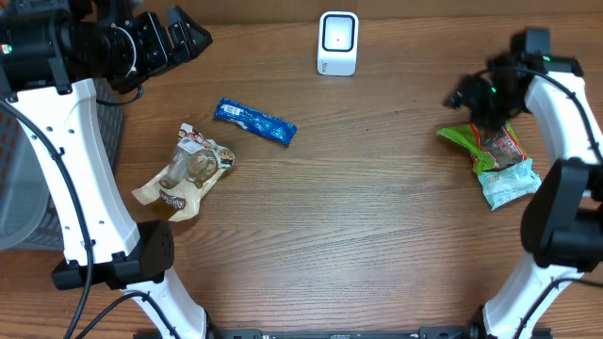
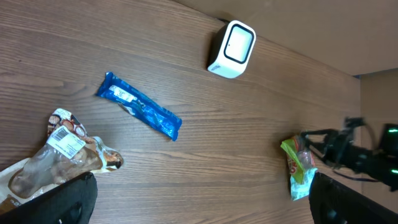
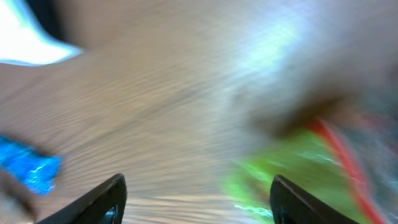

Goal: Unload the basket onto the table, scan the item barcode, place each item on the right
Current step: 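Move the right gripper left and grasp the blue Oreo pack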

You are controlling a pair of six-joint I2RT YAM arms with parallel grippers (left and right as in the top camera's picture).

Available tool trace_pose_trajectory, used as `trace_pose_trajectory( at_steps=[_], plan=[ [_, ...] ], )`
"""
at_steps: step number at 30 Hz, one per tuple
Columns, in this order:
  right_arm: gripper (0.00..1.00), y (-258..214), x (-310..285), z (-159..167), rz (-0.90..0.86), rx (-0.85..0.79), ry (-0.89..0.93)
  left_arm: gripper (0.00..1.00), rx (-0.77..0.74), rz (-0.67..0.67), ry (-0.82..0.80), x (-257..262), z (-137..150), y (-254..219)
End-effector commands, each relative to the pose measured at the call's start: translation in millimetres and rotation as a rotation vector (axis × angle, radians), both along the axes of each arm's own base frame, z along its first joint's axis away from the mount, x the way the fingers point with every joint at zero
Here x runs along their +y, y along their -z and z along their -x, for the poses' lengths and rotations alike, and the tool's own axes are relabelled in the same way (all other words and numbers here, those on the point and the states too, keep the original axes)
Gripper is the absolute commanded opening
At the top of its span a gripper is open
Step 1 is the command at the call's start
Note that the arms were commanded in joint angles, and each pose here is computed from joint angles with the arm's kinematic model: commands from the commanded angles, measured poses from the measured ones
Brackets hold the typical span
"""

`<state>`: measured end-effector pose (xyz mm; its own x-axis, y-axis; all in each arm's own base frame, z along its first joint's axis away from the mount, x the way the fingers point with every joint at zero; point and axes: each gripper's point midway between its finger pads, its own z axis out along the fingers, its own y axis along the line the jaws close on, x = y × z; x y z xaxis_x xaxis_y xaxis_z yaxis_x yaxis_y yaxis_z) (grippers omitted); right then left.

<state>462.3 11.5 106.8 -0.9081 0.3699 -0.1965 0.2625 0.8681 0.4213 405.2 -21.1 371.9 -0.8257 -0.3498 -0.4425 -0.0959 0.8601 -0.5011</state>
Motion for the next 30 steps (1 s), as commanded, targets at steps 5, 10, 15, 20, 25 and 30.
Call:
trace_pose_trajectory(
  at_steps=[5, 10, 15, 20, 25, 30],
  plan=[
    [0.75, -74, 160, -17, -0.125, -0.33, -0.379, 1.0, -0.026, 0.004, -0.003, -3, 4, -10],
    [0.69, -54, 240, -24, -0.045, -0.382, -0.352, 1.0, -0.026, 0.004, -0.003, -3, 4, -10],
    [0.69, -18, 283, -34, -0.017, -0.357, -0.078, 1.0, -0.026, 0.004, -0.003, -3, 4, -10],
    [0.69, 19, 327, -27, -0.061, -0.337, -0.074, 1.0, -0.026, 0.004, -0.003, -3, 4, -10],
    [0.69, 54, 352, -19, -0.091, -0.299, -0.063, 1.0, -0.026, 0.004, -0.003, -3, 4, -10],
    [0.7, 78, 353, -14, -0.089, -0.246, -0.032, 1.0, -0.026, 0.004, -0.003, -3, 4, -10]
  ],
)
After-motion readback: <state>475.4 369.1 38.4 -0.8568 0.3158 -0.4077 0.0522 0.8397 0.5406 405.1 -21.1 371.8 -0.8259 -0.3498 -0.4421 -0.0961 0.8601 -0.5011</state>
